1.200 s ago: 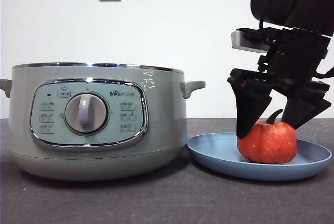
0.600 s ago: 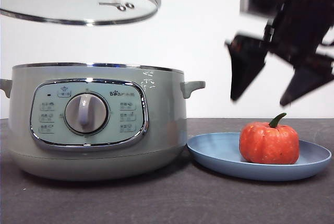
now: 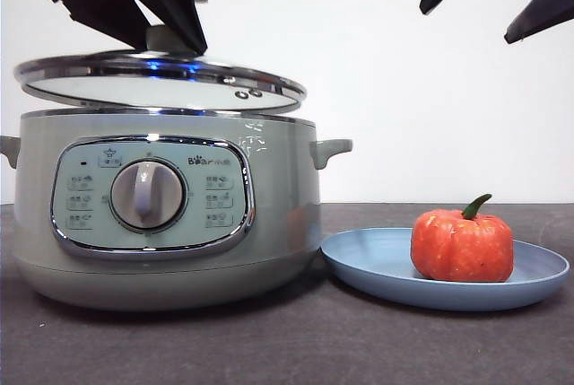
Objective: Take the pumpkin out from the steamer,put the pumpkin in the blue plate,close the lid
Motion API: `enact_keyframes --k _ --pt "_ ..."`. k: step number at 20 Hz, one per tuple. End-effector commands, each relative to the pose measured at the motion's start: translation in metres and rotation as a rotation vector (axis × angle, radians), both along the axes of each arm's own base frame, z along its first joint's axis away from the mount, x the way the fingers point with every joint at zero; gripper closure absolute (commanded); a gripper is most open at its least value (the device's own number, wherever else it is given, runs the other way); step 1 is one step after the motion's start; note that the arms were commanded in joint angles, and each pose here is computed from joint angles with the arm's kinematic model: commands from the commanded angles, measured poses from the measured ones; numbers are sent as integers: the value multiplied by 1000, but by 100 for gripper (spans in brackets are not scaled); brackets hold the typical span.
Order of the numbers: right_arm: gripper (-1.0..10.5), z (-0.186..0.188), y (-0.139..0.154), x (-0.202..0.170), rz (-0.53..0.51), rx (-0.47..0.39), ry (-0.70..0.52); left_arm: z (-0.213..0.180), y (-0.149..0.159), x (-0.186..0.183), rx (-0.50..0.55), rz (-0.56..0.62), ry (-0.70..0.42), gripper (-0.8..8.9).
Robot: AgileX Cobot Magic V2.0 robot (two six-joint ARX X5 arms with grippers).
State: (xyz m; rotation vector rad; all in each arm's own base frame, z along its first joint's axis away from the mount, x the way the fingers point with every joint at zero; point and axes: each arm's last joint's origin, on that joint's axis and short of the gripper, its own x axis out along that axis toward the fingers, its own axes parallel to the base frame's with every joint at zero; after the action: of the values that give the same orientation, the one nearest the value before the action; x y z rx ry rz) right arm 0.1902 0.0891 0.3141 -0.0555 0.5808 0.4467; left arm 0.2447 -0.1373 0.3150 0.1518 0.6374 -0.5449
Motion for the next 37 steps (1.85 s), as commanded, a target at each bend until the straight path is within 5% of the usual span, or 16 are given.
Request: enact_keyframes --k 1,10,22,30,37 --pt "349 0 0 -1 -11 12 3 0 -4 5 -35 -24 -11 822" --pt "349 -1 0 -1 -13 11 12 -15 -6 8 12 -36 80 822" --pt "349 -1 -1 -1 -13 9 18 -14 -6 9 38 -24 55 805" --pt "349 -1 -1 -1 -13 9 19 -13 -6 10 25 -20 50 350" --pt "349 -1 -1 -1 -13 9 19 -11 -5 7 11 -12 59 346"
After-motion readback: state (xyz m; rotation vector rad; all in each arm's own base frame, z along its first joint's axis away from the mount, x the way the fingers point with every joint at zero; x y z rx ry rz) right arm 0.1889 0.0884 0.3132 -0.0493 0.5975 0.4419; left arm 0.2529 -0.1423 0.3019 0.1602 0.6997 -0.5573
